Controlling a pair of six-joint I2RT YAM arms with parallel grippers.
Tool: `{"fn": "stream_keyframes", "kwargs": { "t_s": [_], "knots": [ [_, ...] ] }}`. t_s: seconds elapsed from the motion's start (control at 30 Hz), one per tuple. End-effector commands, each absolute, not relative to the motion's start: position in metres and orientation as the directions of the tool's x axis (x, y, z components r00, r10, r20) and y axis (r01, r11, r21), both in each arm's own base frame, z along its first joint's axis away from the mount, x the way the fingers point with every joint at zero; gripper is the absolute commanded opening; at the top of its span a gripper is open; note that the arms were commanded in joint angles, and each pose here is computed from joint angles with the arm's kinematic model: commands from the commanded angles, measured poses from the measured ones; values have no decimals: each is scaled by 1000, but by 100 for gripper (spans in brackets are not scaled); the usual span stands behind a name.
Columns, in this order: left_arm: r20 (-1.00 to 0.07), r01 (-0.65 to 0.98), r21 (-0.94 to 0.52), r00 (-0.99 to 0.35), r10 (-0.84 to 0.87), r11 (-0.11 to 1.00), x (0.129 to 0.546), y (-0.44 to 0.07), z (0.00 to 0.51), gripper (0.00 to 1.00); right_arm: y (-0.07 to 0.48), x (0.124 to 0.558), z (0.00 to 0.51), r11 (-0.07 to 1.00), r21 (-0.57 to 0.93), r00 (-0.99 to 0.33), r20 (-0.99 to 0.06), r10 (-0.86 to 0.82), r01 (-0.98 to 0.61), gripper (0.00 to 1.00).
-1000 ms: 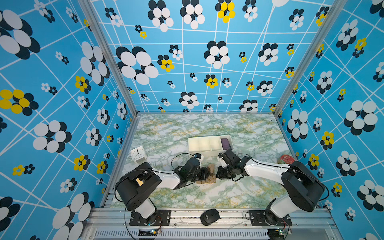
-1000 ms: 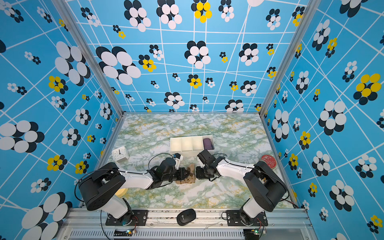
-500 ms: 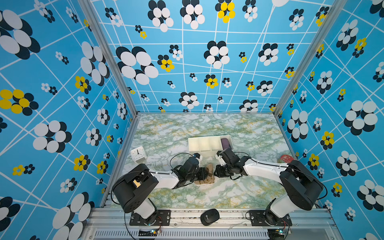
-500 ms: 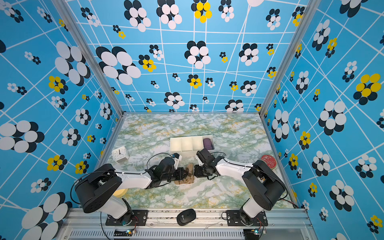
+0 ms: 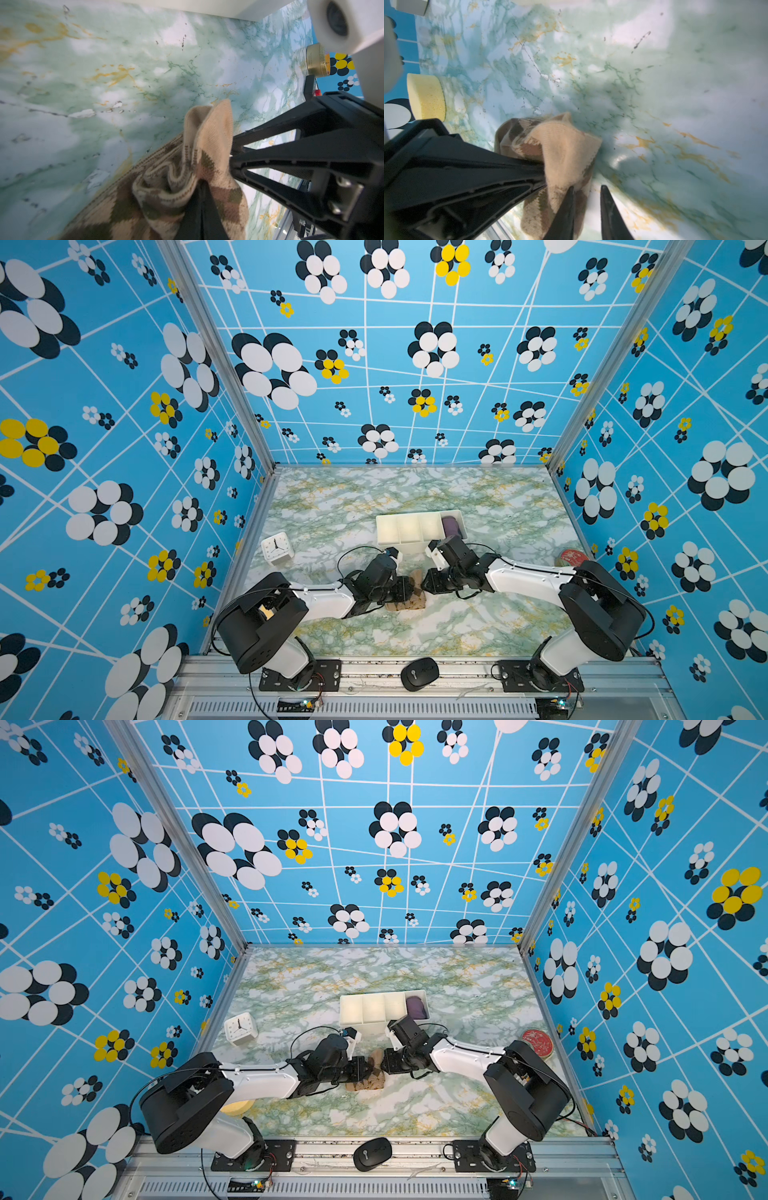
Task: Roll the socks
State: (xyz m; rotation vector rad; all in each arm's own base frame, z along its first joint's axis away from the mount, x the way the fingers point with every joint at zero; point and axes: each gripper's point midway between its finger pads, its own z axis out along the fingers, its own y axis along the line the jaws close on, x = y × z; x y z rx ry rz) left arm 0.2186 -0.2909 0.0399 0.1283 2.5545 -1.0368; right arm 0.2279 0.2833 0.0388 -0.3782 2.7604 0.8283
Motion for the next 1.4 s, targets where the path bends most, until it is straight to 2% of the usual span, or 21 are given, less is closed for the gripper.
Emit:
{"fn": "stream_keyframes", "kwargs": {
  "t_s": [0.0, 0.13, 0.4, 0.5, 0.67, 0.83, 1.1, 1.37],
  "knots": [
    [-338, 179, -593, -940, -41, 785, 209, -269, 20, 6, 296, 224, 48, 770, 545, -934, -299, -193, -333, 24],
    [-339, 174, -590, -940, -46, 789, 209, -264, 22, 6, 293, 226, 52, 782, 527, -932, -313, -184, -332, 24],
    [-336, 157, -598, -939, -67, 786, 209, -258, 18, 5, 267, 234, 54, 867, 376, -924, -322, -208, -326, 24],
    [-346, 152, -605, -934, -86, 781, 210, -256, 19, 0, 268, 235, 56, 869, 375, -923, -327, -203, -324, 24],
    [-351, 159, -598, -933, -79, 786, 211, -255, 21, 0, 275, 231, 61, 844, 427, -925, -327, -192, -326, 24],
    [-352, 144, -589, -931, -93, 795, 208, -245, 17, 0, 273, 233, 51, 861, 404, -932, -307, -192, -310, 24],
    [-367, 148, -597, -925, -104, 789, 211, -242, 21, 0, 275, 239, 44, 872, 359, -928, -291, -235, -333, 31],
    [-349, 159, -606, -934, -80, 779, 213, -250, 15, 0, 283, 236, 41, 883, 298, -919, -268, -288, -364, 29]
  ]
}}
